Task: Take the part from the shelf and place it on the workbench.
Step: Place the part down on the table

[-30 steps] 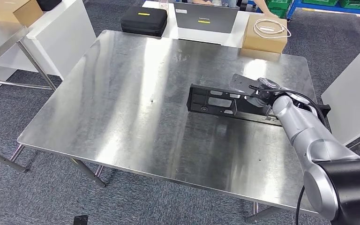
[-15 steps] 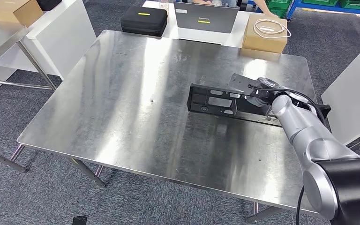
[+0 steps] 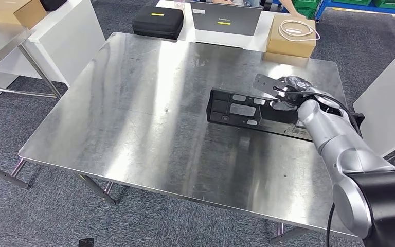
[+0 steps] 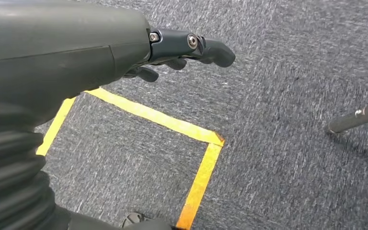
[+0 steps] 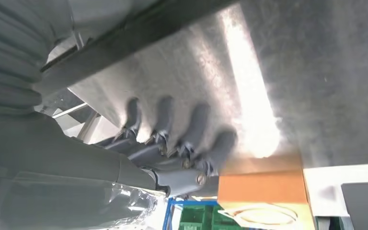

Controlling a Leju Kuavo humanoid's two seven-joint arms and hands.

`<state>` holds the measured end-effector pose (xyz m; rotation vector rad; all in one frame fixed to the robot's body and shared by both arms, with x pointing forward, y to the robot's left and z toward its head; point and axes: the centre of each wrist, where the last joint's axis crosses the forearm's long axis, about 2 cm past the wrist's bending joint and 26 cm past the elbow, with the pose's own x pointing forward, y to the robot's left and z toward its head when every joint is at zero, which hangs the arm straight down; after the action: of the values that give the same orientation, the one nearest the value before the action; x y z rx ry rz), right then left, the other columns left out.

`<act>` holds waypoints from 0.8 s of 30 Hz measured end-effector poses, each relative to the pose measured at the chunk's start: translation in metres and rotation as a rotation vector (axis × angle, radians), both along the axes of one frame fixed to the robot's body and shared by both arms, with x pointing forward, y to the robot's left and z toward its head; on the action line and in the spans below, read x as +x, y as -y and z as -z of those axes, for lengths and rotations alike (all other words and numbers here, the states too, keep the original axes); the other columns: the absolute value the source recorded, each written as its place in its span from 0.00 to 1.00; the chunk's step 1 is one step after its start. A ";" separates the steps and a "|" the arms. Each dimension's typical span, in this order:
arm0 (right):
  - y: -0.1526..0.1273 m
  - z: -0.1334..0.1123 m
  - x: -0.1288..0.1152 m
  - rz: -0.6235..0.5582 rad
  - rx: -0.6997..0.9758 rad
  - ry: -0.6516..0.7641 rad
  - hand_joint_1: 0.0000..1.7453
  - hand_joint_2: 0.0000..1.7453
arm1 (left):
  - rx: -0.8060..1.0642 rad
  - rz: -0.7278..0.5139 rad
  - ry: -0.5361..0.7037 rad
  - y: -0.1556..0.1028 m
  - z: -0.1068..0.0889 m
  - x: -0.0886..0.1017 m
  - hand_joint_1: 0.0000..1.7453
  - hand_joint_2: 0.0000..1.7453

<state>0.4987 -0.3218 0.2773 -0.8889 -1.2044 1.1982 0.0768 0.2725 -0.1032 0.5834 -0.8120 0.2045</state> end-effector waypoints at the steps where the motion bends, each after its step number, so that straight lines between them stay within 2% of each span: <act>1: 0.000 -0.002 0.001 0.000 0.000 0.003 0.00 1.00 | -0.005 0.000 -0.005 0.000 0.000 0.000 0.00 0.00; 8: 0.004 -0.016 0.004 -0.004 0.005 0.008 0.00 1.00 | -0.050 -0.013 -0.050 -0.001 0.001 -0.001 0.00 0.00; 14: 0.006 -0.019 0.005 -0.001 0.006 0.000 0.00 1.00 | -0.057 -0.018 -0.066 -0.004 0.001 -0.002 0.00 0.00; 20: 0.010 -0.020 0.005 0.016 -0.007 -0.094 0.00 1.00 | -0.053 -0.015 -0.077 -0.007 0.001 -0.003 0.00 0.00; 24: 0.016 -0.022 0.005 0.028 -0.015 -0.098 0.00 1.00 | -0.052 -0.016 -0.081 -0.007 0.001 -0.005 0.00 0.00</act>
<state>0.5034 -0.3374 0.2993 -0.8458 -1.1021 1.2160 0.0722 0.2799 -0.1046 0.5455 -0.7221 0.2148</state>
